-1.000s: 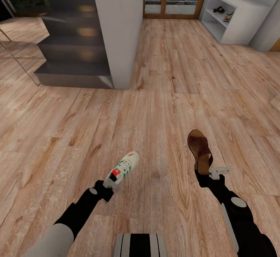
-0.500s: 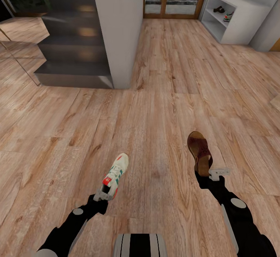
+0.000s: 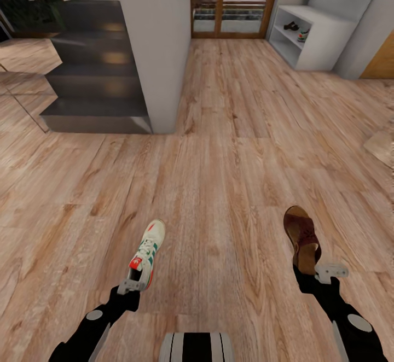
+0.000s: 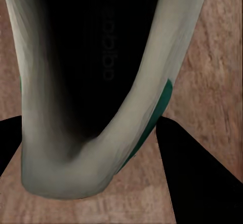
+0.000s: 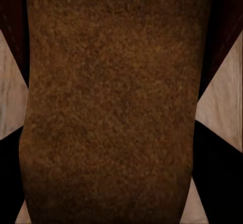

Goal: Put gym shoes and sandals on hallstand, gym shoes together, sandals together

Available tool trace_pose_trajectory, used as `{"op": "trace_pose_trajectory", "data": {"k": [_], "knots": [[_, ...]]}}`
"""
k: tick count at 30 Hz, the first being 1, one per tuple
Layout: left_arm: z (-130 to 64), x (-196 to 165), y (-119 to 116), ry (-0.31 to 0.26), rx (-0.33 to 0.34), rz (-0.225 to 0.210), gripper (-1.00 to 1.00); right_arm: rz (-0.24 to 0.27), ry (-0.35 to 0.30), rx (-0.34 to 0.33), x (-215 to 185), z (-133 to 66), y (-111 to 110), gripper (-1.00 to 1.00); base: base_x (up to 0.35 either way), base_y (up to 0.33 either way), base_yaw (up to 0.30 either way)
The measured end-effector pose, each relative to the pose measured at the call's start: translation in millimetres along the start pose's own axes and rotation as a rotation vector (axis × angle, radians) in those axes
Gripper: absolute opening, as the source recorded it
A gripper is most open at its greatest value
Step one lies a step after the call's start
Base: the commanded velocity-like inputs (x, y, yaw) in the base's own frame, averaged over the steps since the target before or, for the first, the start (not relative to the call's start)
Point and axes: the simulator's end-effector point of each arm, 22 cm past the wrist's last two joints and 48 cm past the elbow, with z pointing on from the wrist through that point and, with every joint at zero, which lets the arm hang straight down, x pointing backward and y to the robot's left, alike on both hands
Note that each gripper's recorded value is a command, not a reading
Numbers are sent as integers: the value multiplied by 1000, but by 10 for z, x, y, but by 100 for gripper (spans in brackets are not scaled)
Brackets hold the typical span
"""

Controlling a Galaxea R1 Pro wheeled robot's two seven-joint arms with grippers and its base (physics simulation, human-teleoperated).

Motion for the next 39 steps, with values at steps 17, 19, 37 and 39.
{"op": "trace_pose_trajectory", "data": {"k": [17, 19, 37, 39], "knots": [[-576, 245, 390, -164, -119, -139, -100, 10, -38, -47, 800, -226, 185, -100, 0, 0, -113], [-737, 476, 441, -174, -146, -151, -100, 8, -62, -62, 970, -281, 267, -100, 0, 0, -107], [-1024, 227, 633, -278, -198, -188, -100, 43, -87, -85, 1094, -450, 406, -100, 0, 0, -101], [-1058, 187, 680, -290, -207, -192, -100, 46, -96, -85, 1052, -458, 413, -100, 0, 0, -96]]}}
